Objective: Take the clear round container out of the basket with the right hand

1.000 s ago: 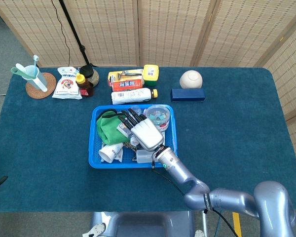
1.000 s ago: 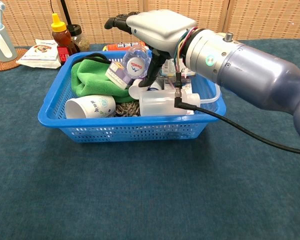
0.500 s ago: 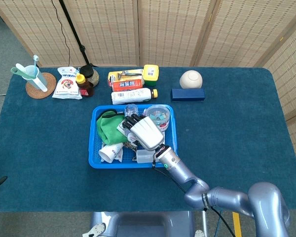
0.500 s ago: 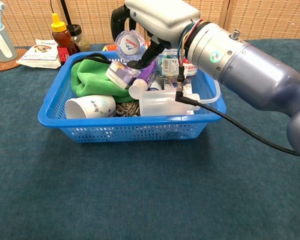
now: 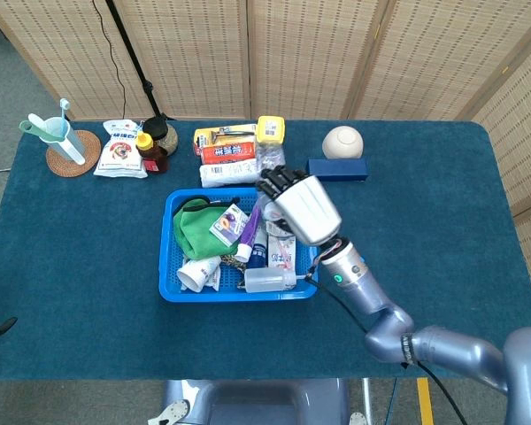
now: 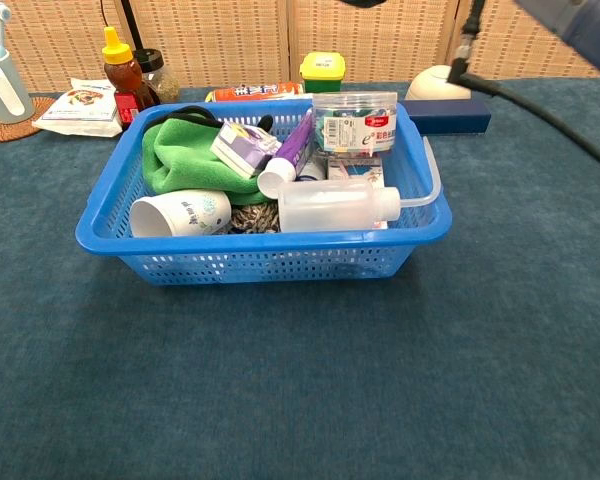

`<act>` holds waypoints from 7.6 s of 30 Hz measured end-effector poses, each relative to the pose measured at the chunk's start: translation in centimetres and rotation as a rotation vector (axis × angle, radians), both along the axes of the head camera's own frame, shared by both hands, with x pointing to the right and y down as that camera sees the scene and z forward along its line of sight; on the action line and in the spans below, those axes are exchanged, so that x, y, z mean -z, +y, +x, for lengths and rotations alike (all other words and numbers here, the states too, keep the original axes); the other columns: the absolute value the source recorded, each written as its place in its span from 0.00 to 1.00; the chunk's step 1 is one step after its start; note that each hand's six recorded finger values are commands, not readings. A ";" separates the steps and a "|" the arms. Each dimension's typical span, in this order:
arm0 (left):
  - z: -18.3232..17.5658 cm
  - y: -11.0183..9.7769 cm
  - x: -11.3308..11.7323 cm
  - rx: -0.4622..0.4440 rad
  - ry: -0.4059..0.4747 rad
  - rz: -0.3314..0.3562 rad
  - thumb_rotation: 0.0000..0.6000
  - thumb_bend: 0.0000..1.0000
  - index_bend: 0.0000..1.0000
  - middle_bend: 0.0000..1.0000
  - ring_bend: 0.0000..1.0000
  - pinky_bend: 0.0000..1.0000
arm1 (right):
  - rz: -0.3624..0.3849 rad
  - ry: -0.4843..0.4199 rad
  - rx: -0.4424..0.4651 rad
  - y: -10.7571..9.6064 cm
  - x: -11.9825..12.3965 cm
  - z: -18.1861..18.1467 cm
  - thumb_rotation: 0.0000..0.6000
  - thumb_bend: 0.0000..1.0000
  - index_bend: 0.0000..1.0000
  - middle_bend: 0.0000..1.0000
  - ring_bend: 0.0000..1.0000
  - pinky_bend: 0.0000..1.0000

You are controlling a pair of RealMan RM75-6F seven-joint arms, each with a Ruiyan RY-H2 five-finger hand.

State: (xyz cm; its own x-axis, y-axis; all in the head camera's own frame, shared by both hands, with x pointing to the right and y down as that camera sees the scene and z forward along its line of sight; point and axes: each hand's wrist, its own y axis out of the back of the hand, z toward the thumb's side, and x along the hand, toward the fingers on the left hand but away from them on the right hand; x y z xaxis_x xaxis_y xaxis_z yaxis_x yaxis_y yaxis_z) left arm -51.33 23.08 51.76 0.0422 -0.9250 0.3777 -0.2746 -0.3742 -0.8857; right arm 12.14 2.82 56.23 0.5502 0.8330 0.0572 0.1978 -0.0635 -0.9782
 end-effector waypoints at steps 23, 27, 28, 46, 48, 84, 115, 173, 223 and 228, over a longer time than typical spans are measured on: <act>1.2 0.1 -0.7 -0.020 -0.027 -0.019 1.00 0.00 0.00 0.00 0.00 0.00 | -0.227 0.345 -0.116 0.3 -9.9 16.7 1.00 0.54 0.42 0.33 0.23 0.39; 1.1 0.0 -0.6 -0.016 -0.025 -0.019 1.00 0.00 0.00 0.00 0.00 0.00 | -0.282 0.389 -0.092 1.2 -11.0 17.1 1.00 0.53 0.10 0.03 0.00 0.19; 1.1 0.0 -0.6 -0.015 -0.025 -0.019 1.00 0.00 0.00 0.00 0.00 0.00 | -0.292 0.402 -0.089 1.3 -11.2 17.3 1.00 0.53 0.05 0.00 0.00 0.15; 0.9 0.2 -0.3 -0.020 -0.017 -0.013 1.00 0.00 0.00 0.00 0.00 0.00 | -0.333 0.456 -0.058 4.7 -6.3 15.6 1.00 0.00 0.00 0.00 0.00 0.00; 0.9 0.2 -0.2 -0.019 -0.016 -0.011 1.00 0.00 0.00 0.00 0.00 0.00 | -0.335 0.428 -0.060 4.8 -5.1 15.3 1.00 0.00 0.00 0.00 0.00 0.00; 0.2 -0.2 -1.0 0.011 -0.037 -0.038 1.00 0.00 0.00 0.00 0.00 0.00 | -0.883 0.126 -0.088 -2.5 -7.4 0.4 1.00 0.00 0.00 0.00 0.00 0.00; 0.1 -0.5 -1.4 0.021 -0.046 -0.049 1.00 0.00 0.00 0.00 0.00 0.00 | -0.883 0.124 -0.121 -3.1 -10.8 -0.8 1.00 0.22 0.17 0.22 0.17 0.27; 1.7 -0.1 -1.3 -0.027 -0.041 -0.053 1.00 0.00 0.00 0.00 0.00 0.00 | -0.742 0.080 -0.305 -2.9 -6.0 16.4 1.00 0.56 0.41 0.46 0.40 0.57; 1.2 1.2 -0.2 0.006 -0.038 0.000 1.00 0.00 0.00 0.00 0.00 0.00 | -0.384 0.112 -0.231 8.0 1.0 24.7 1.00 0.09 0.00 0.00 0.00 0.00; 0.8 1.9 -0.3 0.034 -0.045 0.001 1.00 0.00 0.00 0.00 0.00 0.00 | -0.228 0.189 -0.303 12.3 2.0 28.2 1.00 0.05 0.00 0.00 0.00 0.00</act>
